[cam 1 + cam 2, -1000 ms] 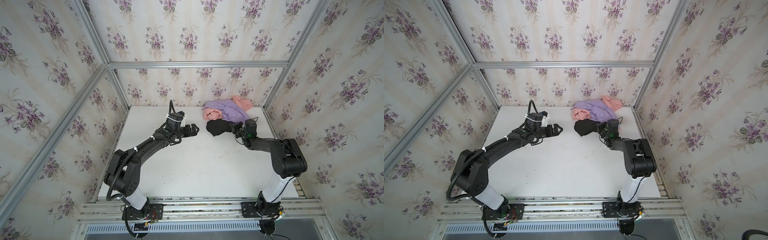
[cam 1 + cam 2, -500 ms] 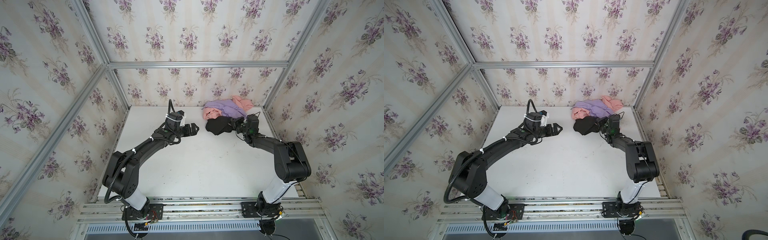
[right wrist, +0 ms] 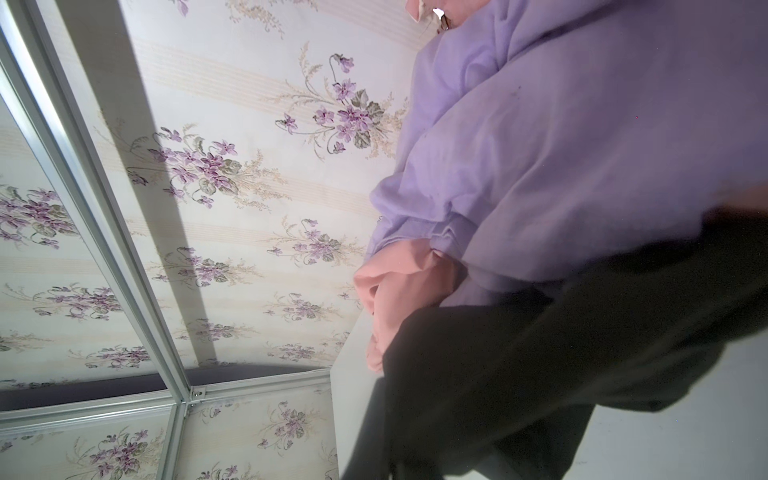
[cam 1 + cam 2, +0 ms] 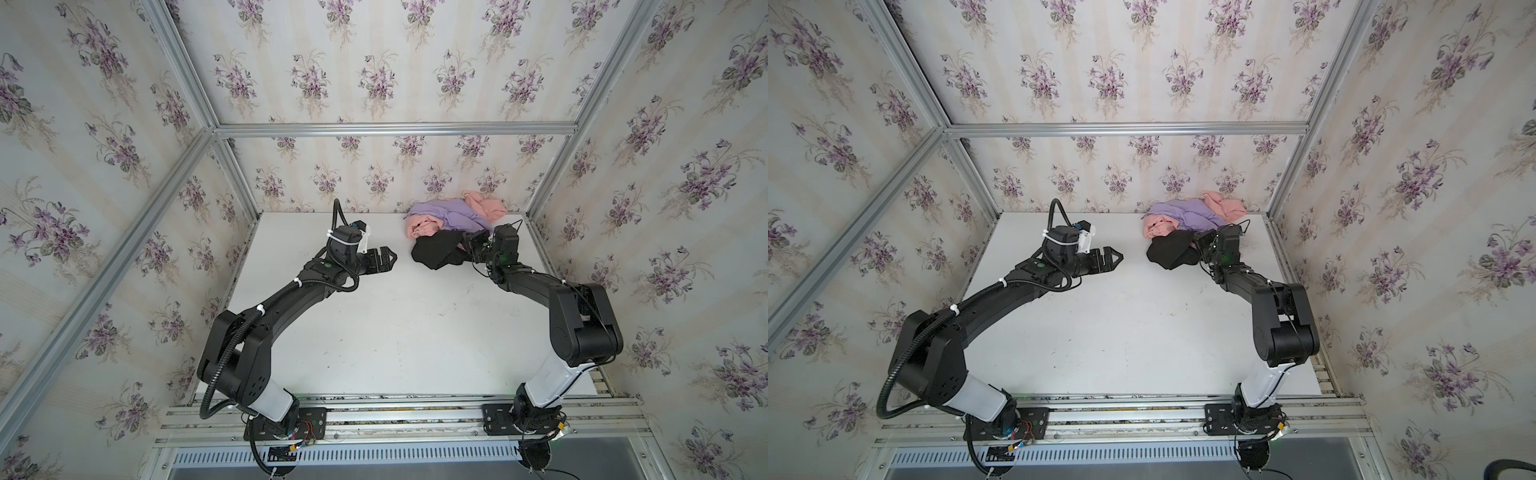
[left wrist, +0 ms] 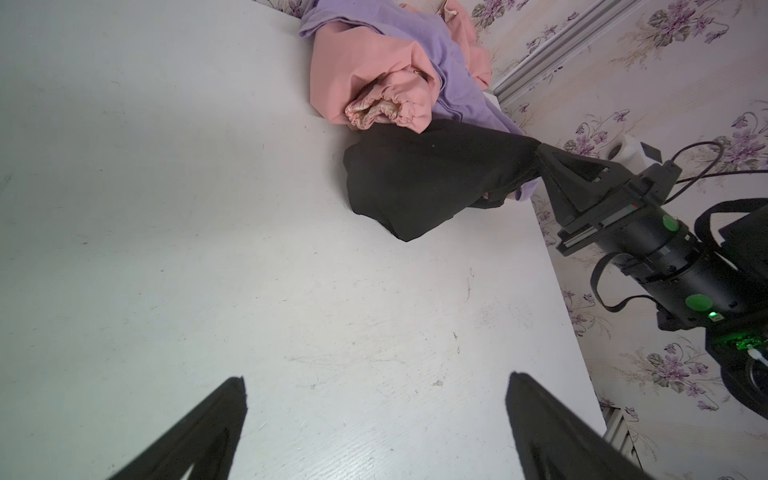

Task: Pick out a specific cloth from the pile
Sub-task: 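Close the right gripper on the black garment's edge at the pile, then lift the black garment with the right gripper up off the pile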

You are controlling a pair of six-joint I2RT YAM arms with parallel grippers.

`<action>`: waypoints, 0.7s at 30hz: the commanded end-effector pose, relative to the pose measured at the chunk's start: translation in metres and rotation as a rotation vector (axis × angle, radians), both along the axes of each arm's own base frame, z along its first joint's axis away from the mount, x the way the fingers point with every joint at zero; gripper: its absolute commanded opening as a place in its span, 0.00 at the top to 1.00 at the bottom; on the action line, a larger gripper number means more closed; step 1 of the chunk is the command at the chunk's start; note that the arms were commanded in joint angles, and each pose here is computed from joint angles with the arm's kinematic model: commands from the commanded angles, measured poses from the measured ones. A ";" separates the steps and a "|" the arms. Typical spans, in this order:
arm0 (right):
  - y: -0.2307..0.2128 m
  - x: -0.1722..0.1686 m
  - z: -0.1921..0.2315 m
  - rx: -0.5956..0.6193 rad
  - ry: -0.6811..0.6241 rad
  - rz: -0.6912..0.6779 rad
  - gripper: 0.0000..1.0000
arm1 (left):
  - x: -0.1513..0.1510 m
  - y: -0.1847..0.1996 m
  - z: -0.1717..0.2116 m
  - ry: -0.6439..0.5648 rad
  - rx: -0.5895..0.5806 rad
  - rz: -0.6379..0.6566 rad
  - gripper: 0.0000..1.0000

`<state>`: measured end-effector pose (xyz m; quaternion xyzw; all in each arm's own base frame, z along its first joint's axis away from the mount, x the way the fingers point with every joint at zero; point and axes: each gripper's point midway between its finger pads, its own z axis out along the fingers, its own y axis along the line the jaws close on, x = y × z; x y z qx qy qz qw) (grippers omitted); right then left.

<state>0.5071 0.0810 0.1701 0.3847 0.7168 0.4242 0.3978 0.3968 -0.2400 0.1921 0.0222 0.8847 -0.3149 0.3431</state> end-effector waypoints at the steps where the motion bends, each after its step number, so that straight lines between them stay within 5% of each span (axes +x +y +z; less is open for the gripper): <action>1: 0.000 0.007 0.028 -0.008 -0.086 -0.004 1.00 | -0.001 -0.003 0.003 -0.009 -0.013 -0.015 0.00; 21: -0.002 0.009 0.055 -0.015 -0.128 -0.012 1.00 | -0.005 -0.008 0.012 -0.012 -0.056 -0.038 0.00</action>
